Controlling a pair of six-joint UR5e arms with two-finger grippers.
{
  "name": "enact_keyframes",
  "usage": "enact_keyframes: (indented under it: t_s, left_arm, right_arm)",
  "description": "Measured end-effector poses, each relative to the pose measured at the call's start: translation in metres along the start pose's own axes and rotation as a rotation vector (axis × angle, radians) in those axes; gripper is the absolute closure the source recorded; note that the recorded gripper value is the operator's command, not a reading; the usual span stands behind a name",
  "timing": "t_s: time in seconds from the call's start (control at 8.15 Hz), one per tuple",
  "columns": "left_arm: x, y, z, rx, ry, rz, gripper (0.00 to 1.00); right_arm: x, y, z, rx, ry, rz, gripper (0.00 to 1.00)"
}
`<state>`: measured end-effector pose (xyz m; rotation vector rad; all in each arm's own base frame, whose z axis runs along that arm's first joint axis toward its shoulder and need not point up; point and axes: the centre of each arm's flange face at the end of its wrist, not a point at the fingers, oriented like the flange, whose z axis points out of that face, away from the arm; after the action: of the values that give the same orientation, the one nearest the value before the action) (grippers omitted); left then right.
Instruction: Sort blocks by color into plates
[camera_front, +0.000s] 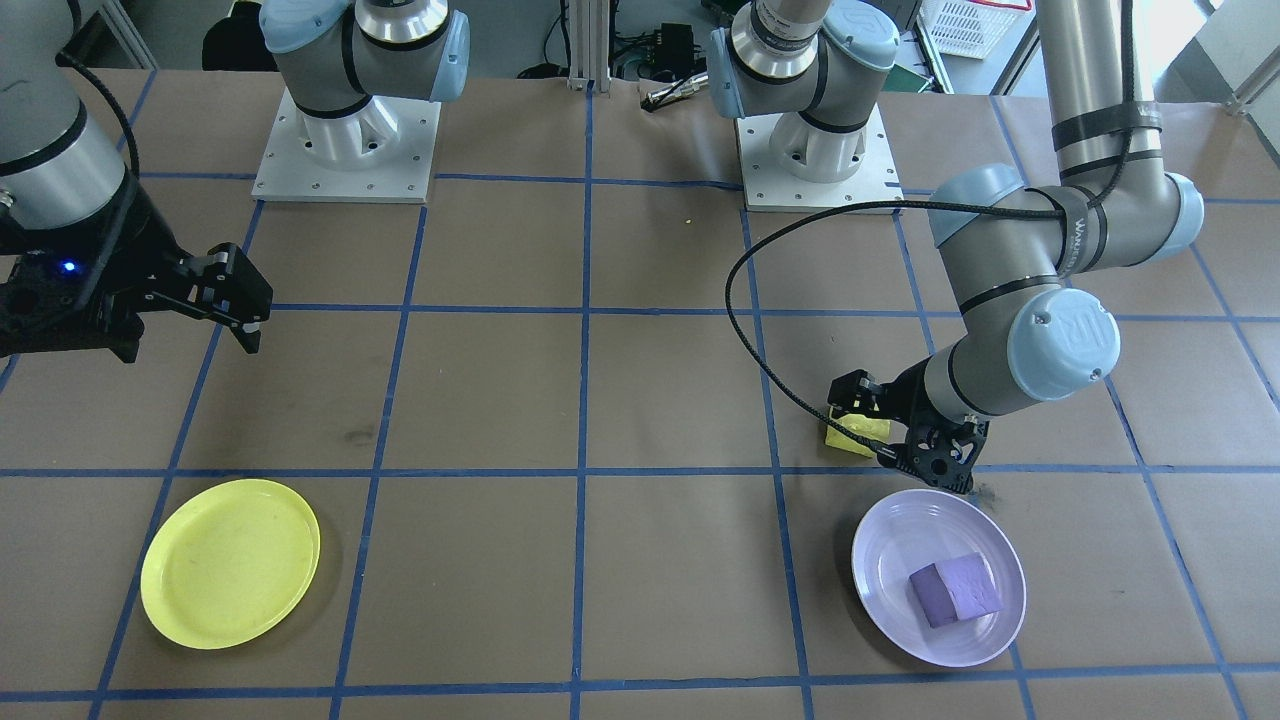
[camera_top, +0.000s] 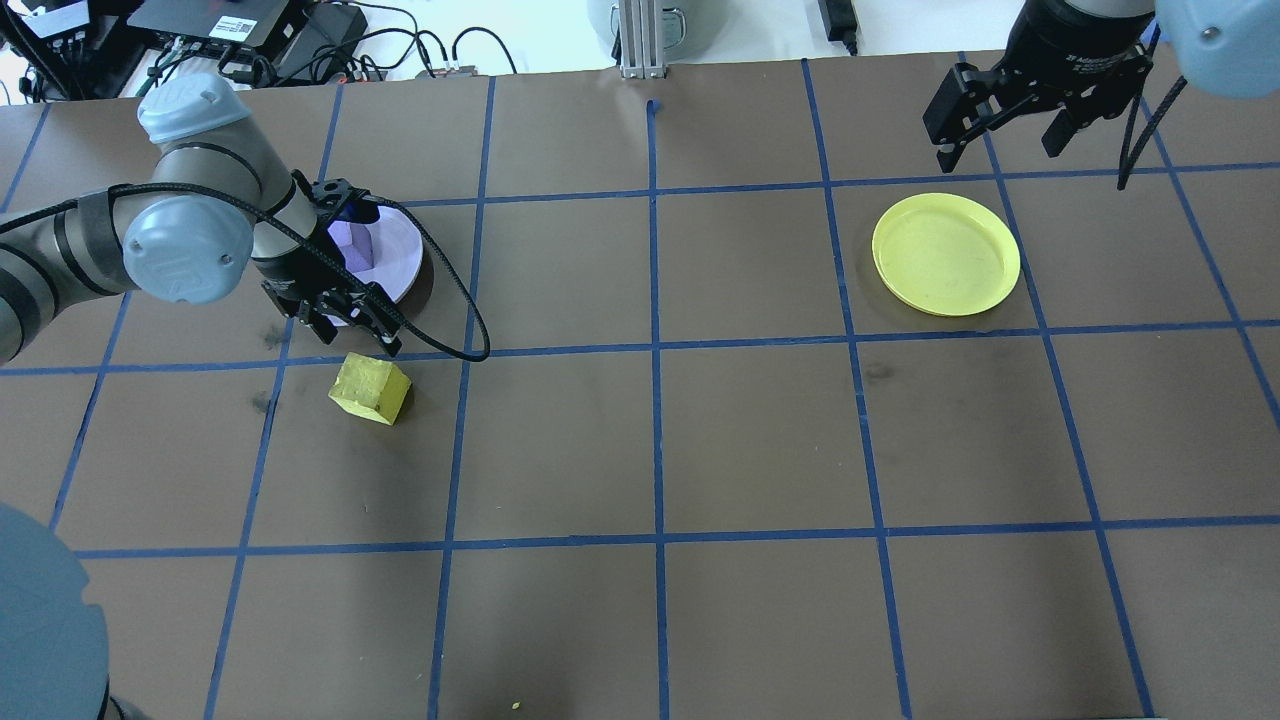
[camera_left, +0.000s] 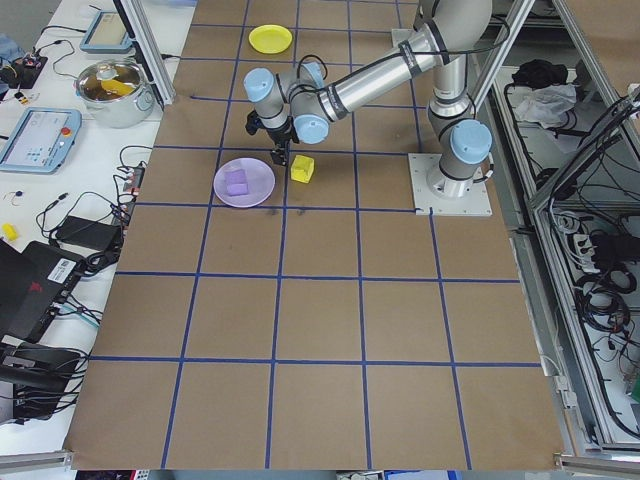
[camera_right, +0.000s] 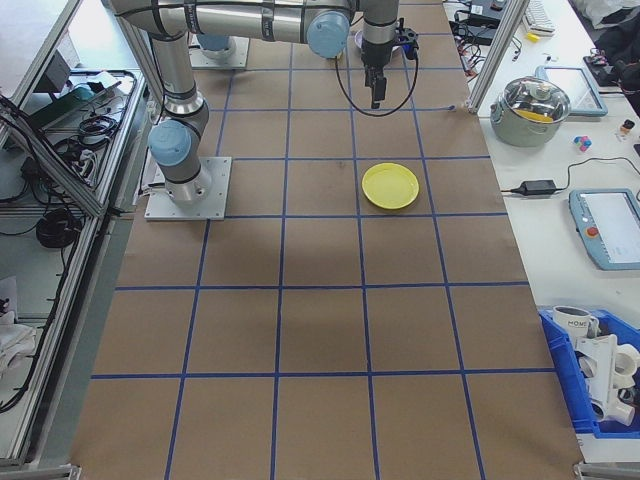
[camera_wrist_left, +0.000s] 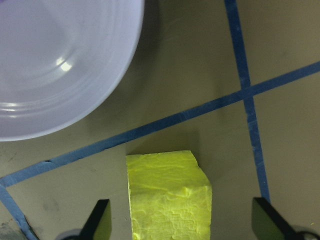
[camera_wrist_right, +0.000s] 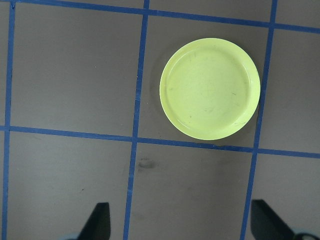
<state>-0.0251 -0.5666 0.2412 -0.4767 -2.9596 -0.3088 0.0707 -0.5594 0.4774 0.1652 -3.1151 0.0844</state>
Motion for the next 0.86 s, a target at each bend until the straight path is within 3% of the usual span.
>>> enact_keyframes:
  t_s: [0.74, 0.86]
  left_arm:
    - [-0.005, 0.003, 0.052, -0.062, 0.026, -0.083, 0.00]
    - [-0.005, 0.005, 0.058, -0.074, 0.032, -0.082, 0.04]
  right_arm:
    - [0.000, 0.000, 0.002, -0.003, -0.001, 0.003, 0.00]
    - [0.000, 0.000, 0.002, -0.002, -0.001, 0.004, 0.00]
